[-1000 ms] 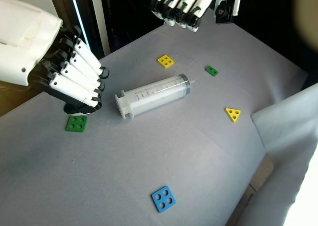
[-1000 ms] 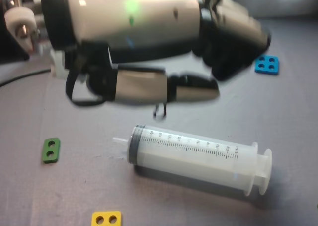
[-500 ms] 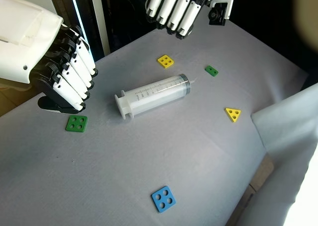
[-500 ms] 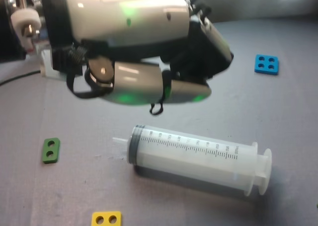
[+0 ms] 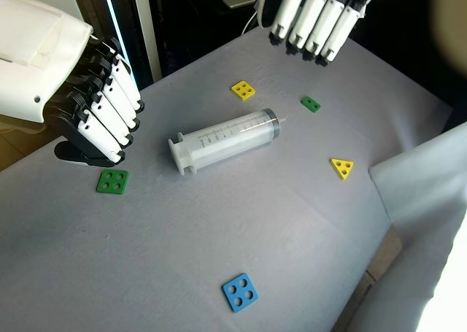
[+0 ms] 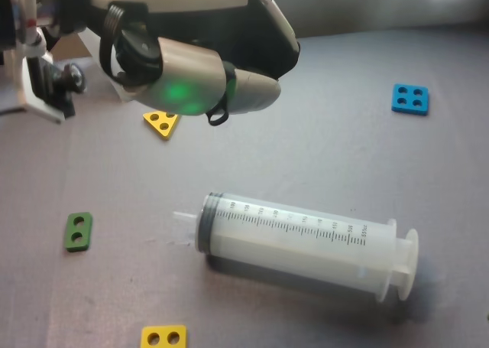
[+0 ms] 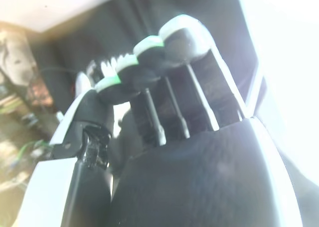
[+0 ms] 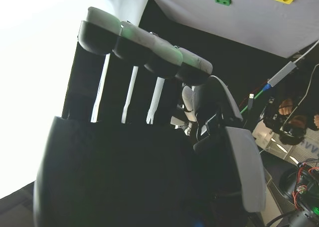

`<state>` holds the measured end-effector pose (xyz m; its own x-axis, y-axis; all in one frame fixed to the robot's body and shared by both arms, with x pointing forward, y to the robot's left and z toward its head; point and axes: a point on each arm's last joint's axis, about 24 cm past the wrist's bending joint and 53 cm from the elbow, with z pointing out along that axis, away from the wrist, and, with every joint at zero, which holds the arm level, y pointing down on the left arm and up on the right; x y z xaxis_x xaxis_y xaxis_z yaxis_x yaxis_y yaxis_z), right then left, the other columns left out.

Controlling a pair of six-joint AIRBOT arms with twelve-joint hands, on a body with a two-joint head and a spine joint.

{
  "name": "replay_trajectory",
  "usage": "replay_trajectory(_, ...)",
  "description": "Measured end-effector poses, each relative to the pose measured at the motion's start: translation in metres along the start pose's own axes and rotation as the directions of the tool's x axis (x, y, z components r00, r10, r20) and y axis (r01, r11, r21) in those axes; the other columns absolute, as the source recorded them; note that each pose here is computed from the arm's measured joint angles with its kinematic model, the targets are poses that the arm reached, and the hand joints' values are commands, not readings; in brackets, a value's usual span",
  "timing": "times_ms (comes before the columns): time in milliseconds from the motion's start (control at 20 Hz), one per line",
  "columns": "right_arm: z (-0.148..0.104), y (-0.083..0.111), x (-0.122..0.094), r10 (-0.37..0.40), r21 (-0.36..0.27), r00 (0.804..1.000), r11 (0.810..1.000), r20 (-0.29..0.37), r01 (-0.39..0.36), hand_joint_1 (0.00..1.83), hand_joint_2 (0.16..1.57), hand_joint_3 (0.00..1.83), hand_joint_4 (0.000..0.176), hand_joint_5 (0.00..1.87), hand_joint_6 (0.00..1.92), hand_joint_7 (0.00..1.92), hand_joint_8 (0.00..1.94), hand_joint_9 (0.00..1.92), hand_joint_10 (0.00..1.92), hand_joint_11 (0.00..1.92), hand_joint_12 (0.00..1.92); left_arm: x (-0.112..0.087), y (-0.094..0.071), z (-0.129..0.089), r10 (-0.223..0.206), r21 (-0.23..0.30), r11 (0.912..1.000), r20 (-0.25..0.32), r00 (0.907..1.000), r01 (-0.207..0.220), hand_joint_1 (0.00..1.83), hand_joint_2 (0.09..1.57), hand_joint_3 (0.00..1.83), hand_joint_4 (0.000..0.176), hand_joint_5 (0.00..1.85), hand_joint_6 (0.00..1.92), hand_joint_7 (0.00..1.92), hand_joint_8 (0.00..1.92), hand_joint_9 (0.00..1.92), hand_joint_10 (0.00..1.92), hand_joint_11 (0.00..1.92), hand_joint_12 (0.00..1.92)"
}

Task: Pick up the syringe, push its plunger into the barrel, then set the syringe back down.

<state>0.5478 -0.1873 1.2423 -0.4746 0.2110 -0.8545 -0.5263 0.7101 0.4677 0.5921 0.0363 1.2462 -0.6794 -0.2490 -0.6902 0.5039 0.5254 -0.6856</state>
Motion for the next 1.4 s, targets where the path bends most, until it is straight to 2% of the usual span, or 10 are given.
replay_trajectory(150, 0.0, 0.0, 0.0, 0.0, 0.001, 1.0, 1.0, 0.0, 0.0, 0.1, 1.57, 0.01, 0.0, 0.97, 1.92, 1.03, 1.94, 1.01, 1.92, 1.04, 1.92, -0.019, 0.011, -0.006, -0.139, -0.057, 0.9876, 0.126, 0.9823, 0.147, 0.41, 1.57, 0.11, 0.0, 0.7, 1.92, 0.73, 1.92, 0.77, 1.92, 0.85, 1.92)
replay_trajectory(350, 0.0, 0.0, 0.0, 0.001, 0.0, 1.0, 1.0, 0.002, -0.001, 0.13, 1.57, 0.0, 0.0, 0.96, 1.92, 1.01, 1.94, 1.0, 1.92, 1.03, 1.92, -0.037, -0.002, -0.012, -0.159, -0.003, 0.9865, 0.217, 0.9631, 0.164, 0.43, 1.57, 0.1, 0.0, 0.69, 1.92, 0.72, 1.92, 0.76, 1.92, 0.85, 1.92)
replay_trajectory(550, 0.0, 0.0, -0.001, 0.0, -0.001, 1.0, 1.0, 0.004, 0.0, 0.15, 1.57, 0.0, 0.0, 0.95, 1.92, 1.03, 1.94, 1.01, 1.92, 1.03, 1.92, -0.046, -0.012, -0.017, -0.253, 0.08, 0.9673, 0.262, 0.9311, 0.241, 0.43, 1.57, 0.08, 0.0, 0.73, 1.92, 0.76, 1.92, 0.78, 1.92, 0.84, 1.92)
replay_trajectory(700, 0.0, 0.001, -0.001, 0.0, -0.003, 1.0, 1.0, 0.003, 0.0, 0.16, 1.56, 0.0, 0.0, 0.95, 1.92, 1.02, 1.94, 1.0, 1.92, 1.02, 1.92, -0.051, -0.024, -0.019, -0.24, 0.134, 0.9685, 0.28, 0.9296, 0.209, 0.4, 1.57, 0.08, 0.0, 0.73, 1.92, 0.76, 1.92, 0.79, 1.92, 0.83, 1.92)
replay_trajectory(750, 0.0, 0.001, -0.001, 0.001, -0.003, 1.0, 1.0, 0.003, -0.001, 0.16, 1.56, 0.0, 0.0, 0.95, 1.92, 1.01, 1.94, 0.99, 1.92, 1.01, 1.92, -0.046, -0.035, -0.017, -0.243, 0.203, 0.96, 0.263, 0.9338, 0.192, 0.4, 1.57, 0.08, 0.0, 0.73, 1.92, 0.75, 1.92, 0.78, 1.92, 0.83, 1.92)
replay_trajectory(850, 0.001, 0.002, 0.0, 0.001, -0.005, 1.0, 1.0, 0.002, -0.001, 0.18, 1.56, 0.0, 0.0, 0.95, 1.92, 1.01, 1.94, 0.98, 1.92, 0.99, 1.92, -0.026, -0.051, -0.012, -0.127, 0.253, 0.9648, 0.213, 0.9686, 0.071, 0.39, 1.57, 0.08, 0.0, 0.72, 1.92, 0.75, 1.92, 0.78, 1.92, 0.82, 1.92)
replay_trajectory(950, 0.0, 0.002, 0.0, 0.0, -0.004, 1.0, 1.0, 0.002, 0.0, 0.16, 1.56, 0.0, 0.0, 0.96, 1.92, 1.02, 1.94, 0.99, 1.92, 0.99, 1.92, -0.007, -0.072, -0.015, 0.028, 0.334, 0.9381, 0.194, 0.9806, -0.092, 0.37, 1.57, 0.09, 0.0, 0.71, 1.92, 0.74, 1.92, 0.77, 1.92, 0.81, 1.92)
replay_trajectory(1000, 0.0, 0.001, 0.0, 0.0, -0.003, 1.0, 1.0, 0.002, 0.0, 0.17, 1.56, 0.0, 0.0, 0.95, 1.92, 1.0, 1.94, 0.97, 1.92, 0.98, 1.92, -0.001, -0.083, -0.02, 0.154, 0.361, 0.9048, 0.216, 0.9643, -0.225, 0.37, 1.57, 0.09, 0.0, 0.71, 1.92, 0.74, 1.92, 0.76, 1.92, 0.81, 1.92)
replay_trajectory(1100, 0.001, 0.002, 0.0, 0.0, -0.005, 1.0, 1.0, 0.002, 0.0, 0.16, 1.56, 0.0, 0.0, 0.94, 1.92, 1.0, 1.94, 0.97, 1.92, 0.97, 1.92, 0.006, -0.095, -0.032, 0.24, 0.417, 0.8509, 0.233, 0.9424, -0.32, 0.38, 1.57, 0.09, 0.0, 0.71, 1.92, 0.74, 1.92, 0.77, 1.92, 0.82, 1.92)
replay_trajectory(1400, 0.001, 0.007, 0.001, -0.028, -0.016, 1.0, 0.999, 0.0, 0.028, 0.13, 1.57, 0.01, 0.0, 0.92, 1.92, 0.99, 1.94, 0.96, 1.92, 0.95, 1.92, 0.038, -0.075, -0.037, 0.411, 0.403, 0.8073, 0.142, 0.9007, -0.431, 0.4, 1.57, 0.09, 0.0, 0.74, 1.92, 0.76, 1.92, 0.8, 1.92, 0.84, 1.92)
